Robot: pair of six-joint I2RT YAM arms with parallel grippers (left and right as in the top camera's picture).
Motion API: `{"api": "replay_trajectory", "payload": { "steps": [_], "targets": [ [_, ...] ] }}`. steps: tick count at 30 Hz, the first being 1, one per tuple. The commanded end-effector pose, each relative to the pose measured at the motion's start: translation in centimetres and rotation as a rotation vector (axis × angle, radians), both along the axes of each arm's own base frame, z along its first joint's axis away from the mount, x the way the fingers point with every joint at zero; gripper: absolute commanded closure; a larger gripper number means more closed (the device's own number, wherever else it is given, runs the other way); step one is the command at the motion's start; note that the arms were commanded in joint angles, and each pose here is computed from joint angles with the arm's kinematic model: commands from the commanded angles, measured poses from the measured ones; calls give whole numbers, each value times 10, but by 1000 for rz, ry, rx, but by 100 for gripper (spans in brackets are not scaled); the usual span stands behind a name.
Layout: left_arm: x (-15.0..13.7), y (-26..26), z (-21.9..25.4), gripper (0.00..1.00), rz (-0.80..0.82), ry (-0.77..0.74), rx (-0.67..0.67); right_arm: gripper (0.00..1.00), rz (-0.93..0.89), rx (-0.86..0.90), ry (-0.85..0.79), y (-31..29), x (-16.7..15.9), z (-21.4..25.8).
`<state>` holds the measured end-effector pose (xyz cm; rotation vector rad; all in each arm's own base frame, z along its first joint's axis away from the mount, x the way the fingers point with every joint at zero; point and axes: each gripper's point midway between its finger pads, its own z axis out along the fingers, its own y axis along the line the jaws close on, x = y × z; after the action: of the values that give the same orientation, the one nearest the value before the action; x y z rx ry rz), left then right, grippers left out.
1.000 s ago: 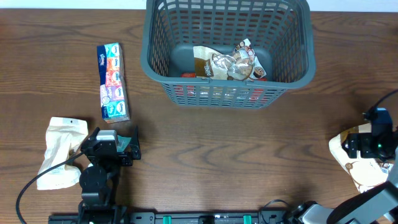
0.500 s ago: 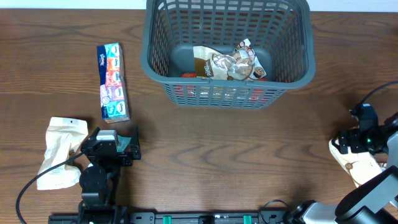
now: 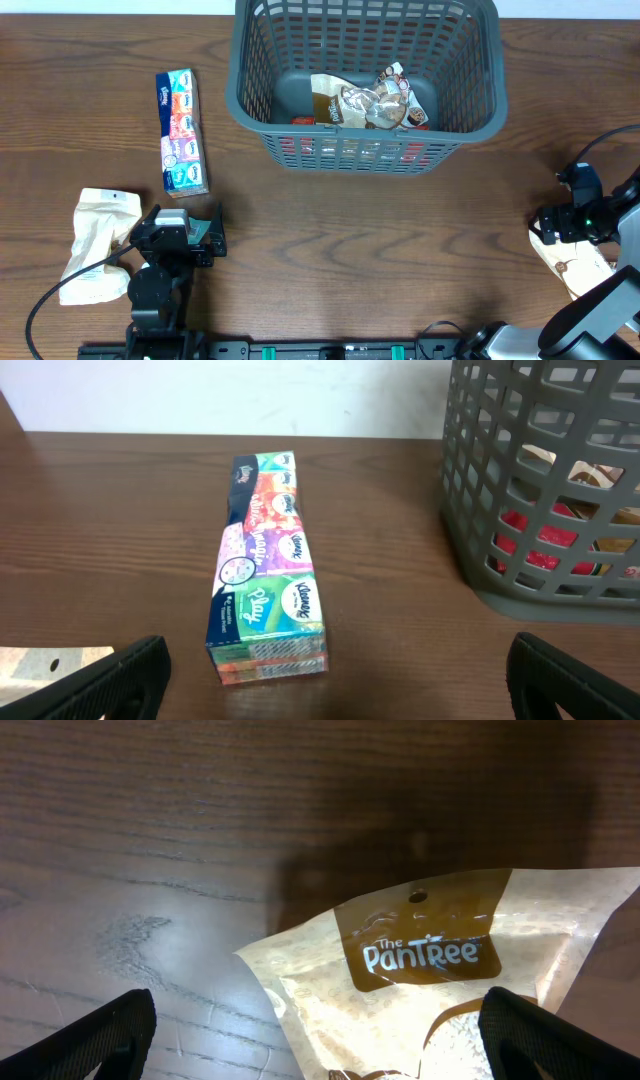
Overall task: Pack container
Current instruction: 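Lower the right gripper onto the lower Pantree rice bag and grasp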
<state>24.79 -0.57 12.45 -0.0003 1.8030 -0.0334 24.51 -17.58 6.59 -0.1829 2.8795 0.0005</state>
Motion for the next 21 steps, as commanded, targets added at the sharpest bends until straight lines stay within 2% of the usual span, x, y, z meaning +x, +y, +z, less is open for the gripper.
{"api": "replay_trajectory", "payload": {
  "steps": [1, 9, 21],
  "targets": [
    [-3, -2, -17, 1, -10, 52, -13, 5, -19, -3, 14, -3, -4, -3],
    [-3, -2, -17, 1, -9, 52, -13, 5, -104, 0, -3, -24, -19, -7],
    [-3, -2, -17, 1, -10, 52, -12, 7, -89, -39, -17, -44, -45, -26]
  ]
}}
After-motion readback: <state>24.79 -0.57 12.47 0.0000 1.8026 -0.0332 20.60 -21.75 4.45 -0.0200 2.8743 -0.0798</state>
